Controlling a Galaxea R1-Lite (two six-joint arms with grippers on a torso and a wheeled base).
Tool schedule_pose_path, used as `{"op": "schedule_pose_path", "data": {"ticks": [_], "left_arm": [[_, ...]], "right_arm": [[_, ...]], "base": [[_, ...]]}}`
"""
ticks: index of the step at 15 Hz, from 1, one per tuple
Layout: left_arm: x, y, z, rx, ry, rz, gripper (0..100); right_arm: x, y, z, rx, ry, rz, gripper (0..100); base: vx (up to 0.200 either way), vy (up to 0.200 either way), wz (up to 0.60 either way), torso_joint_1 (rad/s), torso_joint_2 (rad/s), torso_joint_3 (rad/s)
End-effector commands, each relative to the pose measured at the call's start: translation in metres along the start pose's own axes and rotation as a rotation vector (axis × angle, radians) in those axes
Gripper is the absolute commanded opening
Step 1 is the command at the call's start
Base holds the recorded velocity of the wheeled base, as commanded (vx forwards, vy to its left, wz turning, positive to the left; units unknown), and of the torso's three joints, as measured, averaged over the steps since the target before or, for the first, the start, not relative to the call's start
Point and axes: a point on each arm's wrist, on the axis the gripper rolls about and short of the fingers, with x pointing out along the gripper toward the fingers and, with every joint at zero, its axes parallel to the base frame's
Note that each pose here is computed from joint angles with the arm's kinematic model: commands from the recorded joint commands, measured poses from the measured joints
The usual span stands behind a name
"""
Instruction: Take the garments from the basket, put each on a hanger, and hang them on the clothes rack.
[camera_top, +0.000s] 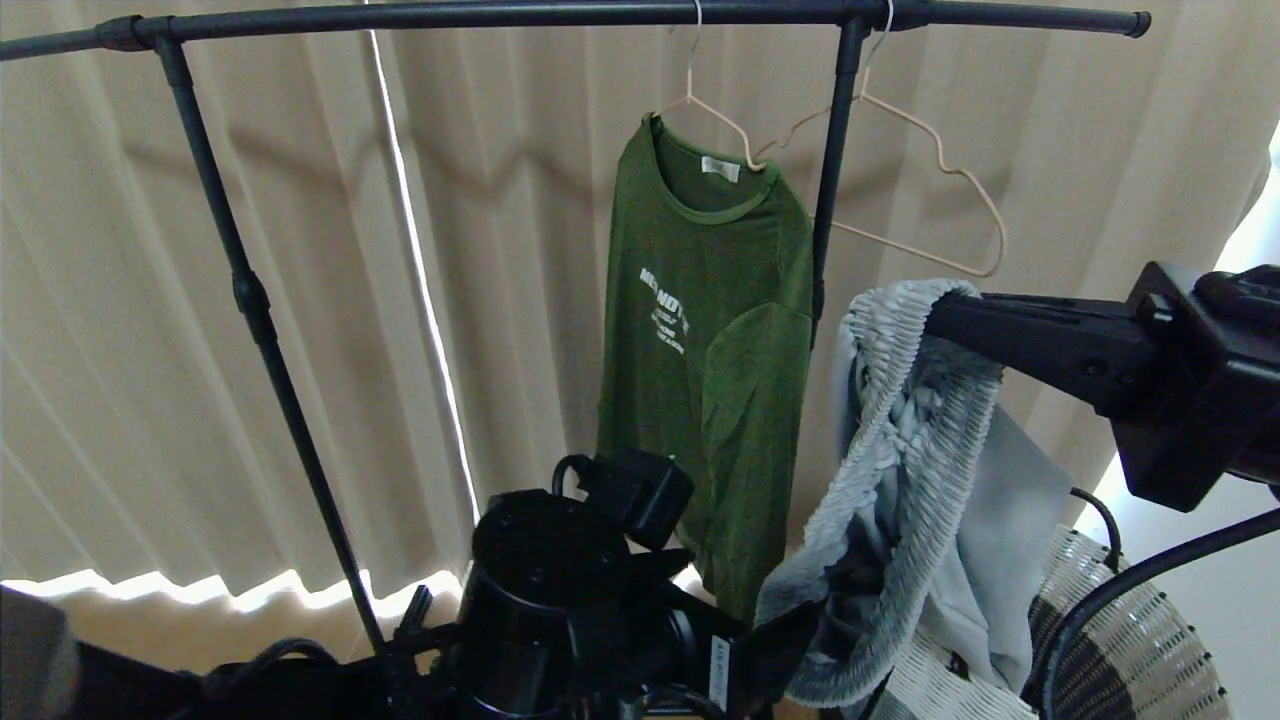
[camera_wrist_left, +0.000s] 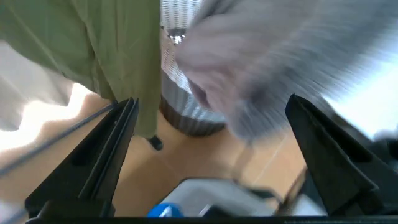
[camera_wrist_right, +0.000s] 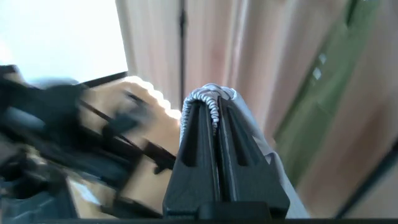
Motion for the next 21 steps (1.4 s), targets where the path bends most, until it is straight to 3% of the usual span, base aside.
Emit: {"op": "schedule_pose_path", "data": {"ticks": [1,3,11,12,14,17,19,21], "left_arm": [[0.025,0.001,-0.024,-0.021,0.044,0.022,100],[0.029,0.002,-0.028,-0.052,0.046,0.03,100],[0.017,0.01,-0.043,-0.039,0.09,0.092,100],[0.01,0.012,-0.042,-0.04,0.089,0.093,0],[-0.007,0.013,-0.037,-0.039,0.074,0.092,0],[-0.041,0.028,-0.025,0.016,0.025,0.122,0],[-0.082,0.065,-0.006,0.083,-0.049,0.261,0],[-0.111,0.09,0.025,0.038,-0.108,0.4,0]], "right_arm": [[-0.007,0.006,0.006,-0.009,-0.027,0.017,0],[-0.012,0.008,0.009,-0.015,-0.043,0.02,0],[-0.018,0.01,0.016,-0.024,-0.071,0.023,0],[-0.018,0.01,0.015,-0.023,-0.069,0.02,0],[-0.016,0.009,0.013,-0.02,-0.06,0.014,0],[-0.004,-0.001,0.004,-0.004,-0.015,-0.018,0],[0.015,-0.022,-0.007,0.009,0.045,-0.079,0],[0.033,-0.042,-0.026,-0.024,0.123,-0.124,0]], "base": [[0.0,0.0,0.0,0.0,0.0,0.0],[0.0,0.0,0.0,0.0,0.0,0.0],[0.0,0.0,0.0,0.0,0.0,0.0],[0.0,0.0,0.0,0.0,0.0,0.0],[0.0,0.0,0.0,0.0,0.0,0.0],[0.0,0.0,0.0,0.0,0.0,0.0],[0.0,0.0,0.0,0.0,0.0,0.0],[0.0,0.0,0.0,0.0,0.0,0.0]]}}
